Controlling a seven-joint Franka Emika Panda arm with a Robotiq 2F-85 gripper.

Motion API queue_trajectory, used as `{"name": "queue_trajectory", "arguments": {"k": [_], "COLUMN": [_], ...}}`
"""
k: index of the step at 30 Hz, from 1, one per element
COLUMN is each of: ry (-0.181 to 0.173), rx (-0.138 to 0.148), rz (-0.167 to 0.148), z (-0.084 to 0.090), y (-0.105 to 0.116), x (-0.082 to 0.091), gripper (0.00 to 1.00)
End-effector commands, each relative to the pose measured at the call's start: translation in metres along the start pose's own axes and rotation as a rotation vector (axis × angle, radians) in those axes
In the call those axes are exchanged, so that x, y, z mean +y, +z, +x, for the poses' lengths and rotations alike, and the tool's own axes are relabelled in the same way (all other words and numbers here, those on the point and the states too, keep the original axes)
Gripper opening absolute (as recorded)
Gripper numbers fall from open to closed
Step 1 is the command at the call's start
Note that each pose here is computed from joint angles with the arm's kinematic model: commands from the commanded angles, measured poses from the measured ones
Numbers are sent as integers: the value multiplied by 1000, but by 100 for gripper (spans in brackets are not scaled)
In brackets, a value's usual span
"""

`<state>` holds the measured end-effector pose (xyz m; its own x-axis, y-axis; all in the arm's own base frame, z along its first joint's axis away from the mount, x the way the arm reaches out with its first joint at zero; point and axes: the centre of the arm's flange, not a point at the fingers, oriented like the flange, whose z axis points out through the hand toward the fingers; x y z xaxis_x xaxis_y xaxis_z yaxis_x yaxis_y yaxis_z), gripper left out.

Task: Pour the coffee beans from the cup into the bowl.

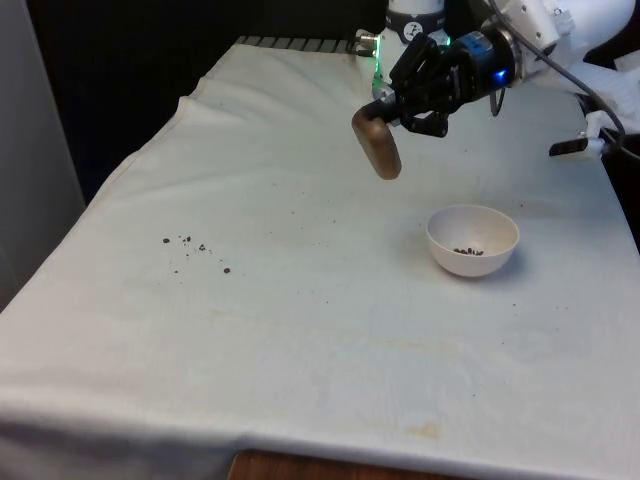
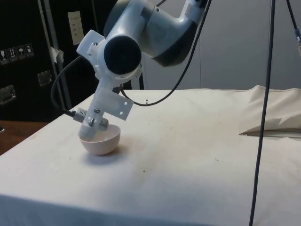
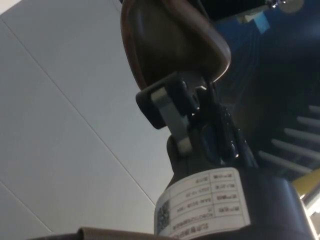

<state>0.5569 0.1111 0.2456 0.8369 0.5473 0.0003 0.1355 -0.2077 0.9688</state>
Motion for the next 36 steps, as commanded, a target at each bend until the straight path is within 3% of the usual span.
{"name": "queue_trajectory", "arguments": {"k": [1,2,9,10,11,15,18,19,20,25,27,28,29,35,36], "ry": [1,0,12,15,13,21,26,27,27,36,39,41,40,55,54], "rx": [-4,-6,-51,-50,-57,-84,-101,-99,-106,-140,-151,-151,-156,-193,-194], "rz": [4,28,65,41,69,90,103,81,106,131,139,121,143,171,155], "z": [0,-3,-10,-7,-11,-15,-17,-15,-18,-23,-24,-22,-25,-29,-27], "y": [0,0,-1,-1,-2,-3,-4,-4,-5,-6,-7,-6,-8,-10,-8], "x": [0,0,-1,-2,-2,-3,-4,-4,-4,-6,-7,-7,-7,-10,-10], "gripper": [0,0,0,0,0,0,0,0,0,0,0,0,0,0,0]}}
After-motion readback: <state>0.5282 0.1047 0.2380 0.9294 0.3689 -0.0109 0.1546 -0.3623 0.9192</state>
